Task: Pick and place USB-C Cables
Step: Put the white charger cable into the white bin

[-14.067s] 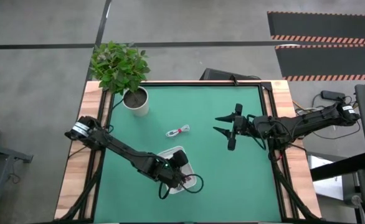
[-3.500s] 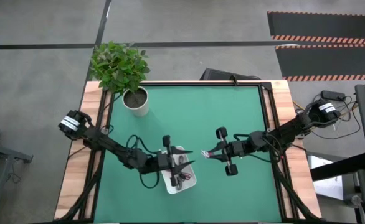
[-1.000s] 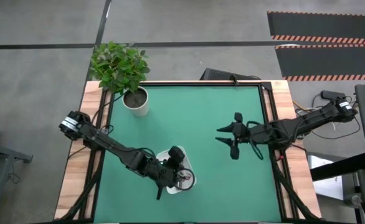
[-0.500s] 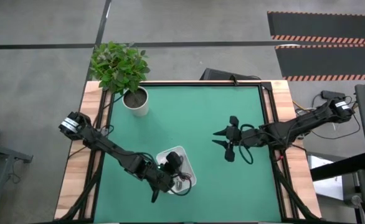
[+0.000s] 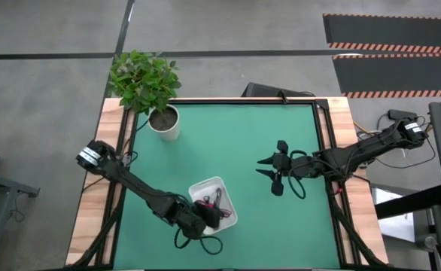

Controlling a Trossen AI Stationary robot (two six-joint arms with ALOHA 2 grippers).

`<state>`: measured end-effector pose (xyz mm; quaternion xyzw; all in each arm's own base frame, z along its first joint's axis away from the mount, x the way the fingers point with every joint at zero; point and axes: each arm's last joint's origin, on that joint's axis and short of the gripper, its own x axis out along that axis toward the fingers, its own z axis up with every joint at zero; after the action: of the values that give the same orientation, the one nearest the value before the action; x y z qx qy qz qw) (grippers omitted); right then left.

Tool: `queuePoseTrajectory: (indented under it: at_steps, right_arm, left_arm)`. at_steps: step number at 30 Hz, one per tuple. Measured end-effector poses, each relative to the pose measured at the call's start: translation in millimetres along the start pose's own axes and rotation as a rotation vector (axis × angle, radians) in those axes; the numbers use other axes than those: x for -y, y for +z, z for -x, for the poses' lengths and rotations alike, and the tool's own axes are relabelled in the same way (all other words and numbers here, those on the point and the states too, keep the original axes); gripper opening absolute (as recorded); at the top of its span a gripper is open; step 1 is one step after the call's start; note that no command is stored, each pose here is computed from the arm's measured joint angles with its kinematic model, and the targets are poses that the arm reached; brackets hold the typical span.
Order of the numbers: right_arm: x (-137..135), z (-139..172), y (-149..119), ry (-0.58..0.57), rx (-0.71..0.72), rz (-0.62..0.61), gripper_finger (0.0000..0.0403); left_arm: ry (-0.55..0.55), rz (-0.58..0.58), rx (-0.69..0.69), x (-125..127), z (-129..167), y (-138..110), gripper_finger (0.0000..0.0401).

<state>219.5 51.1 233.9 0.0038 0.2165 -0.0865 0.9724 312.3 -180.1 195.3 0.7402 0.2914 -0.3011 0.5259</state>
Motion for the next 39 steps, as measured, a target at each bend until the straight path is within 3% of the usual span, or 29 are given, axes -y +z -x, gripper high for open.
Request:
queuePoseTrajectory:
  at_steps: [2, 7, 23, 39]
  right_arm:
    - [-0.1, -0.2, -0.3, 0.000, 0.000, 0.000, 0.0122]
    - [0.1, -0.3, -1.1, -0.001, -0.003, 0.001, 0.0118]
    - [0.0, -0.5, -1.4, 0.000, -0.002, 0.000, 0.0117]
    - [0.1, -0.5, -1.7, 0.000, -0.003, 0.001, 0.0121]
  left_arm:
    - [-0.029, -0.048, -0.023, 5.3, -7.7, 2.3, 0.0037]
    - [0.012, 0.003, -0.050, -0.8, -8.0, 2.3, 0.0037]
    - [0.015, 0.001, -0.040, 0.8, -8.8, 2.8, 0.0041]
    - [0.027, 0.009, -0.046, -0.5, -9.1, 2.2, 0.0109]
